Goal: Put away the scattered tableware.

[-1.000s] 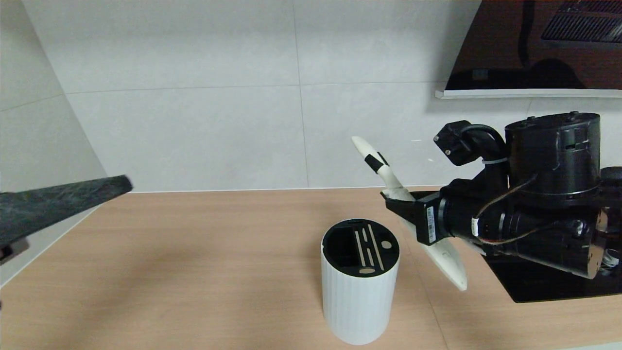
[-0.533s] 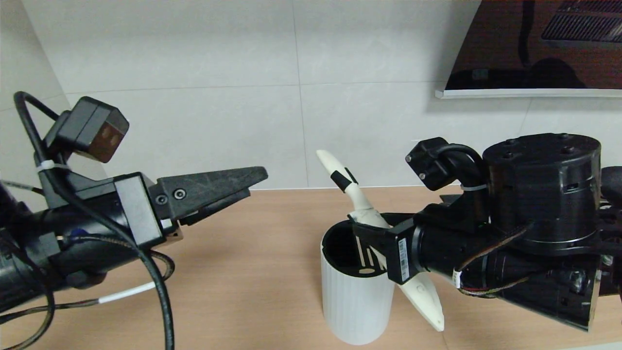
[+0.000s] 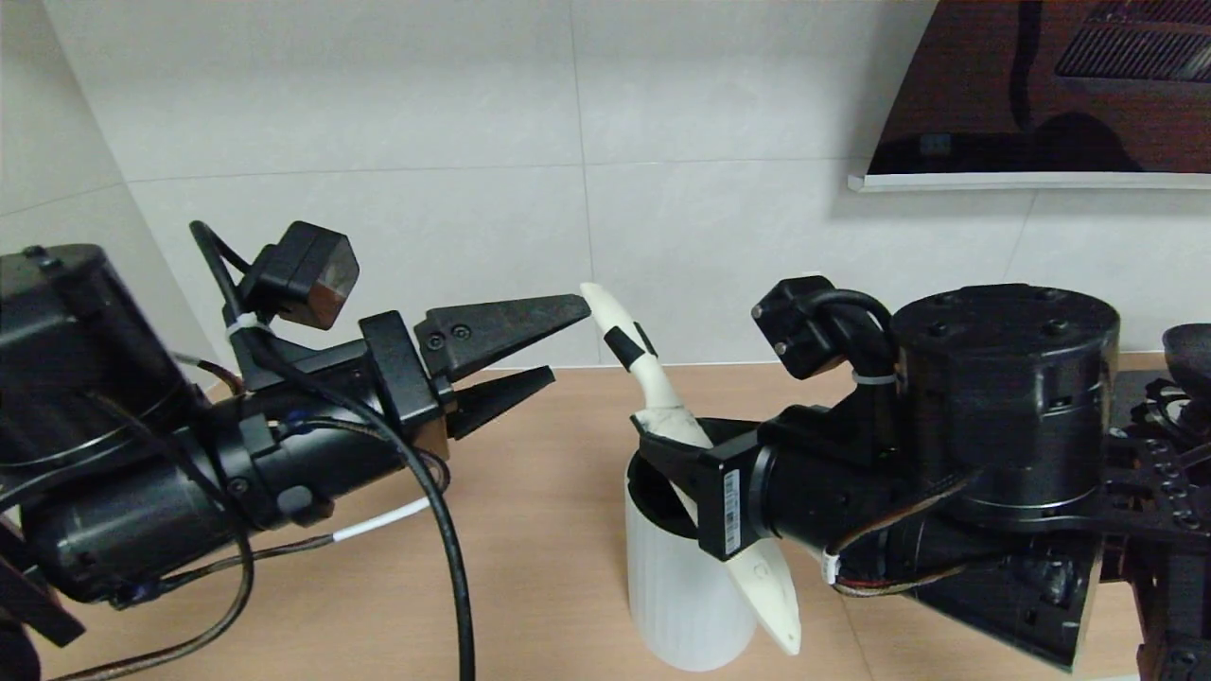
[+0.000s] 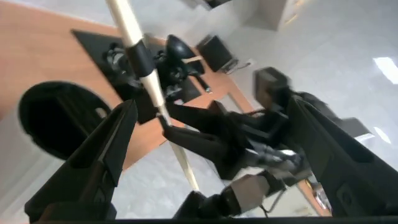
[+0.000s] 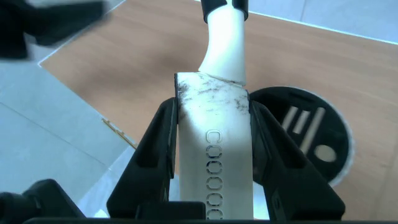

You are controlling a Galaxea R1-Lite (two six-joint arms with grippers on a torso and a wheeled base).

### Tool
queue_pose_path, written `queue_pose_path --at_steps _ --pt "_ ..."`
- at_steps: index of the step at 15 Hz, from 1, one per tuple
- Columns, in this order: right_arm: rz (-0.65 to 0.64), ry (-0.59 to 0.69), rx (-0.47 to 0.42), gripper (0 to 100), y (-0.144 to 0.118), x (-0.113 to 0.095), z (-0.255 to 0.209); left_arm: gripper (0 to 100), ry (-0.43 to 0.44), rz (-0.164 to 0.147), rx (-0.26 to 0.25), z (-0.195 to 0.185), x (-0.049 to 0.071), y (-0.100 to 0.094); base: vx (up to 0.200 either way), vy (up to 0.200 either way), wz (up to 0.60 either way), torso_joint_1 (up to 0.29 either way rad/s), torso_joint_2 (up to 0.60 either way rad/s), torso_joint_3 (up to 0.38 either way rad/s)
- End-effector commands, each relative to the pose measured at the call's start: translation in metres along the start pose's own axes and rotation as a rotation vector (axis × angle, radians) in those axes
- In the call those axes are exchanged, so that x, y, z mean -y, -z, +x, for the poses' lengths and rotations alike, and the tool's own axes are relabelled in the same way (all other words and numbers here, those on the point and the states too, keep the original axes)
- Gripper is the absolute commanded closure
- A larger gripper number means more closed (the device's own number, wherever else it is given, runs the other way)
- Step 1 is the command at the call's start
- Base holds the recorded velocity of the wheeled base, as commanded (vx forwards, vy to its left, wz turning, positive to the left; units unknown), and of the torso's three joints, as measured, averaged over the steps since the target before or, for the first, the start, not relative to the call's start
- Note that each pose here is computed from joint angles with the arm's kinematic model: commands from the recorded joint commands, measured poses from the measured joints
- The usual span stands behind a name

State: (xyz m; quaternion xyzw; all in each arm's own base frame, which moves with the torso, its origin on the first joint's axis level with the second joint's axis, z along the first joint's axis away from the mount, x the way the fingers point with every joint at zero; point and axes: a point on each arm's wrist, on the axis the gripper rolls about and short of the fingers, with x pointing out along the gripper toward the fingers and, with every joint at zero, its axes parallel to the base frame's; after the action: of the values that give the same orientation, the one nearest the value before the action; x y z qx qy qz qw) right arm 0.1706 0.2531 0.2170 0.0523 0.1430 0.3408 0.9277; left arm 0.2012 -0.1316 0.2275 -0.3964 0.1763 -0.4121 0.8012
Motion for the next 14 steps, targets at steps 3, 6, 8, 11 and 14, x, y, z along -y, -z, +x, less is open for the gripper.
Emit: queue_pose_path --at_steps 3,6,8,11,14 --pt "-0.013 0.019 -0.026 100 0.012 -0.006 0.012 0 -0.134 -0.021 0.062 0.036 -0.020 0.007 0.000 0.000 0.00 0.000 0.00 0.000" --pt "-0.013 0.014 -0.020 100 0.013 -0.007 0.012 0 -0.122 -0.023 0.028 0.040 -0.016 0.017 0.000 0.000 0.00 0.000 0.00 0.000" --pt "-0.011 0.013 -0.014 100 0.012 -0.007 0.011 0 -0.141 -0.029 0.014 0.044 -0.023 0.020 0.000 0.000 0.00 0.000 0.00 0.000" --pt "-0.012 0.002 -0.016 100 0.013 -0.010 0.010 0 -0.157 -0.035 0.003 0.048 -0.028 0.023 0.000 0.000 0.00 0.000 0.00 0.000" --pt "-0.012 0.001 -0.015 100 0.012 -0.011 0.009 0 -0.172 -0.037 0.007 0.053 -0.035 0.025 0.000 0.000 0.00 0.000 0.00 0.000"
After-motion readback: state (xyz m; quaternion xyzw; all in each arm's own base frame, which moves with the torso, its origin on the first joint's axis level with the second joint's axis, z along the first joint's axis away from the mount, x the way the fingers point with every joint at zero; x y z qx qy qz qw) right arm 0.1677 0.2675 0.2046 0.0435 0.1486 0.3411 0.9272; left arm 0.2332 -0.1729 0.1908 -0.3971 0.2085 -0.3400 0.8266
